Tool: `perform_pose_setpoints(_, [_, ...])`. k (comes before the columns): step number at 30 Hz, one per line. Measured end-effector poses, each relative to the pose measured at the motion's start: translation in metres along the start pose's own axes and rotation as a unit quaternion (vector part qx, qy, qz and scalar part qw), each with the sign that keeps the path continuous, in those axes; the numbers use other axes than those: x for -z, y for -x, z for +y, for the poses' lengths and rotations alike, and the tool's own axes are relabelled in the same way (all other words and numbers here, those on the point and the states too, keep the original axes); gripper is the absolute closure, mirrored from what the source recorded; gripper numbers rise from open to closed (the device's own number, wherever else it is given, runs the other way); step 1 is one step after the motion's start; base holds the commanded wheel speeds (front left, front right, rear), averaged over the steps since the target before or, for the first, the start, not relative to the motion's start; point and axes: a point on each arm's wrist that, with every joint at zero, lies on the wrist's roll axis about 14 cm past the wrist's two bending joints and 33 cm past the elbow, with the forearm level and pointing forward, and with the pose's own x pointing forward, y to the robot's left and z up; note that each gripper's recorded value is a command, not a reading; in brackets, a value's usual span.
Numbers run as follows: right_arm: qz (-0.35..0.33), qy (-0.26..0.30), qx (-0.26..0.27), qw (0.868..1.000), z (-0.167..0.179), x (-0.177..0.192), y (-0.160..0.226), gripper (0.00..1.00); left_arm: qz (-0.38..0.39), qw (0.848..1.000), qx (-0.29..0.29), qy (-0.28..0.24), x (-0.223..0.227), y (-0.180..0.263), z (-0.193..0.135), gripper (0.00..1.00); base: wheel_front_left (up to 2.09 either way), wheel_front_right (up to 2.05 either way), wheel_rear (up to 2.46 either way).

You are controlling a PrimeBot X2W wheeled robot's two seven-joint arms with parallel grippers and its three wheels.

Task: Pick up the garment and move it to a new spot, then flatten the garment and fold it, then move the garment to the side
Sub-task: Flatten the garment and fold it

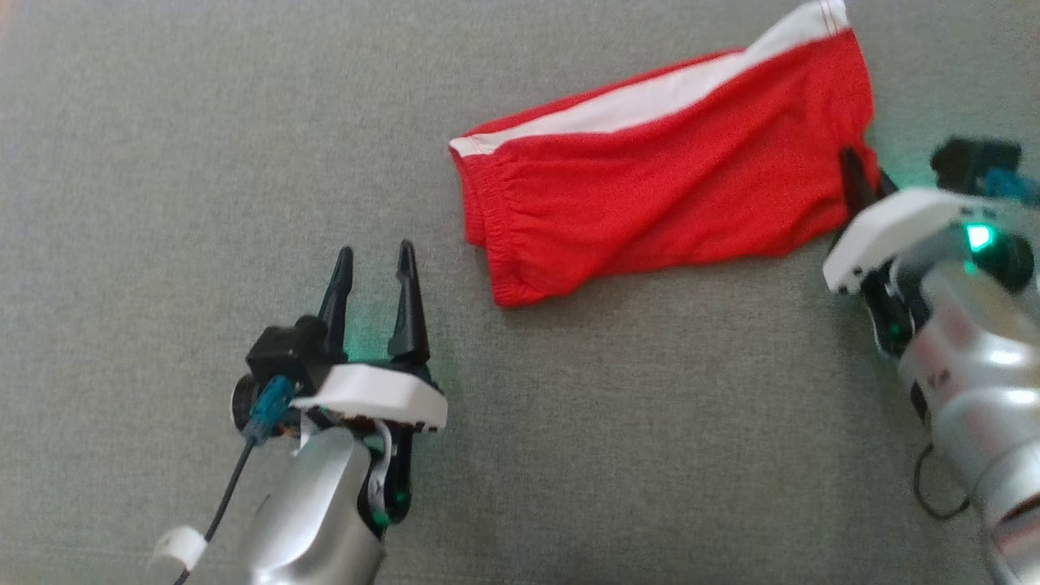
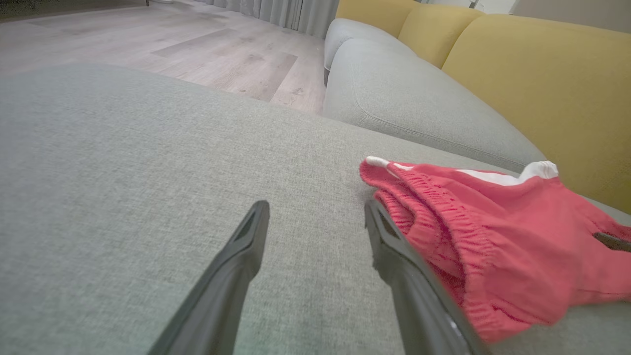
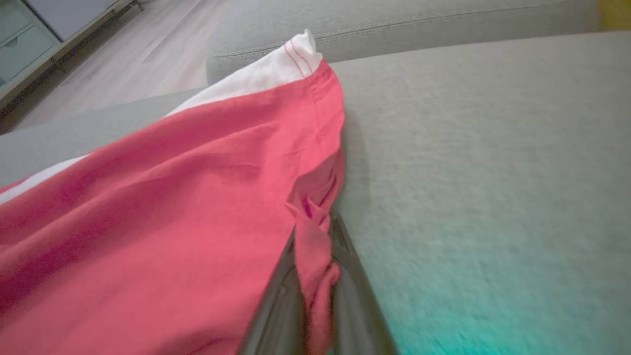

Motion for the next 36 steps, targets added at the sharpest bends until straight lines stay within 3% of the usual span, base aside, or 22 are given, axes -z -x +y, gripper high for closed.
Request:
perform_pose_setpoints(7, [-0.021,-0.082,0.038,0.996,-0.018,0.021,0.045,1.0,-0.003,1.0,-0.007,-0.001,0.002,0.027,0.005,0.0,0.0,0.0,0.0])
perform_pose_setpoints(17, [-0.037,-0.117,0.055,0.991,-0.029,0.048,0.107,1.0,0.004,1.0,-0.011,0.009,0.017,0.077,0.011,0.0,0.0,0.0,0.0])
perform_pose_setpoints(21, [-0.04,-0.123,0.061,0.99,-0.033,0.05,0.113,1.0,0.0,1.0,-0.012,0.012,0.016,0.085,0.011,0.0,0.0,0.0,0.0])
perform_pose_setpoints(24, [-0.066,-0.111,0.047,0.991,-0.029,0.03,0.107,1.0,-0.004,1.0,-0.016,0.013,0.014,0.086,0.013,0.0,0.0,0.0,0.0])
perform_pose_setpoints(27, [-0.111,-0.084,0.004,0.99,-0.006,-0.006,0.098,1.0,-0.004,1.0,-0.019,0.014,0.014,0.087,0.016,0.0,0.0,0.0,0.0])
perform_pose_setpoints(31, [-0.182,-0.047,-0.093,0.978,0.063,-0.063,0.091,1.0,-0.005,1.0,-0.025,0.015,0.014,0.09,0.02,0.0,0.0,0.0,0.0])
perform_pose_setpoints(33, [-0.193,-0.031,-0.148,0.969,0.108,-0.071,0.091,1.0,-0.006,0.999,-0.027,0.015,0.014,0.092,0.021,0.0,0.0,0.0,0.0])
perform_pose_setpoints(36, [-0.165,-0.018,-0.215,0.962,0.168,-0.056,0.092,1.0,-0.007,0.999,-0.03,0.016,0.014,0.097,0.024,0.0,0.0,0.0,0.0])
